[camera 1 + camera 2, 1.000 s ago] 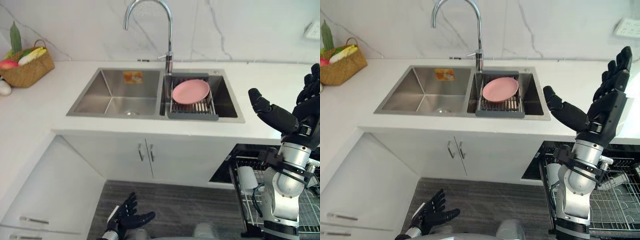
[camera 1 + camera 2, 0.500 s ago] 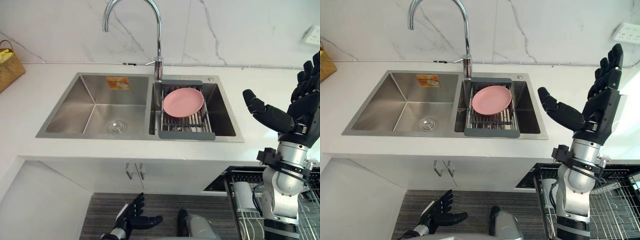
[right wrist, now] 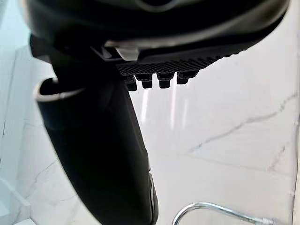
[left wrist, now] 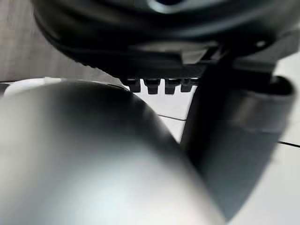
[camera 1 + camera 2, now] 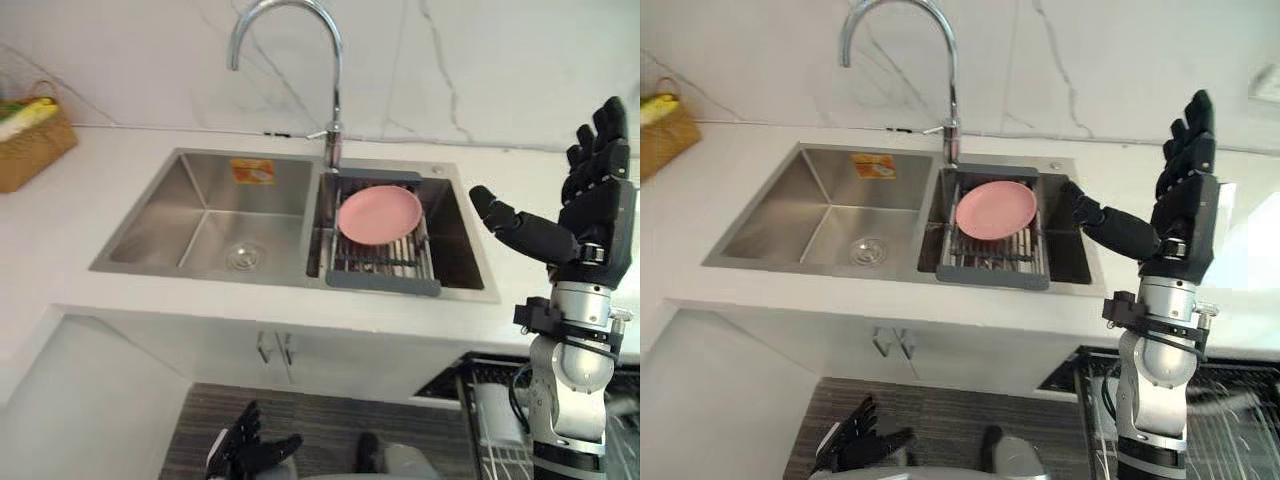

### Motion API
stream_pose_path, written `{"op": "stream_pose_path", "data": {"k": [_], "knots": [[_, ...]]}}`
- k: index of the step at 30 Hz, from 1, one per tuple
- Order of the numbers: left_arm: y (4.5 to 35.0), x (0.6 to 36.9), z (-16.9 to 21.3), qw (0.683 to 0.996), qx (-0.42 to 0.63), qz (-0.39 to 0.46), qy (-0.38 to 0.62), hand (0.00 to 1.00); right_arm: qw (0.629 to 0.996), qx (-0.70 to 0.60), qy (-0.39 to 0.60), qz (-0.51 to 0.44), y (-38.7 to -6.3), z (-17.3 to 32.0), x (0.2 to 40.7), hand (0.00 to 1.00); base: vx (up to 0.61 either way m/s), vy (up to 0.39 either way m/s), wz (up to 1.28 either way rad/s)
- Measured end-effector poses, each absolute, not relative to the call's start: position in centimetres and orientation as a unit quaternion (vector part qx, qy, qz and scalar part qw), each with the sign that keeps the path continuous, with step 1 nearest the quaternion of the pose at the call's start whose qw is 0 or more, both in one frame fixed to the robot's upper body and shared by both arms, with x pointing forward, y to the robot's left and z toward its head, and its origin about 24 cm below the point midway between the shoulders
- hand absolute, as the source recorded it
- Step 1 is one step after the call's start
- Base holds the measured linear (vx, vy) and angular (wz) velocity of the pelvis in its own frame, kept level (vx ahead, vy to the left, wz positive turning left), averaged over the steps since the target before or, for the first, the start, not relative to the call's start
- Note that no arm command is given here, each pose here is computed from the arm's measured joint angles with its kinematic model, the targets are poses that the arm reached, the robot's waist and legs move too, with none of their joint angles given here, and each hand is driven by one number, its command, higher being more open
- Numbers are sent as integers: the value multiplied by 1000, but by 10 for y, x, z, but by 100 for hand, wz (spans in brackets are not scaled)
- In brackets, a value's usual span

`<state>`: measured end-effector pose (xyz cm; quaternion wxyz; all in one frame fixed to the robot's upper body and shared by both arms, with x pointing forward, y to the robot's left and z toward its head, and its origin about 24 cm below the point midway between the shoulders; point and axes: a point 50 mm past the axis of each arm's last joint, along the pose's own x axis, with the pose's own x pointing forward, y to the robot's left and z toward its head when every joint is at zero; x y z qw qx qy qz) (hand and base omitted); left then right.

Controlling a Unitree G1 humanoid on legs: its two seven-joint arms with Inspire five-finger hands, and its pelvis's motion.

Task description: Walk over to the sink, pick up the cup, carry it to the dishwasher, place the cup inside the dishwasher, then close the dishwasher door

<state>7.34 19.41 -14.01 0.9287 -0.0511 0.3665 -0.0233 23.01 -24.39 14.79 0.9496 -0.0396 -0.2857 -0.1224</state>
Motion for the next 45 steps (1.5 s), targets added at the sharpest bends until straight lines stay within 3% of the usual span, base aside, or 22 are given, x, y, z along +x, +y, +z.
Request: {"op": "stream_pose_path", "data": {"k": [8, 19, 24, 30, 45], "knots": [[197, 77, -140, 927, -47, -39, 371, 100, 954, -88, -267, -105, -241, 151, 244, 100, 237, 67, -34], [202, 81, -139, 927, -26, -48, 371, 100, 905, -355, -230, -55, -230, 161, 268, 100, 42, 9, 7], [208, 79, -139, 925, -28, -42, 377, 100, 839, -504, -203, 29, -208, 155, 276, 100, -114, -29, -11], [213, 79, -138, 923, -21, -42, 381, 100, 769, -593, -225, 77, -192, 162, 280, 100, -36, -10, 0], [217, 76, -139, 922, -17, -28, 387, 100, 676, -711, -171, 98, -188, 132, 283, 100, -16, 10, 0]]}}
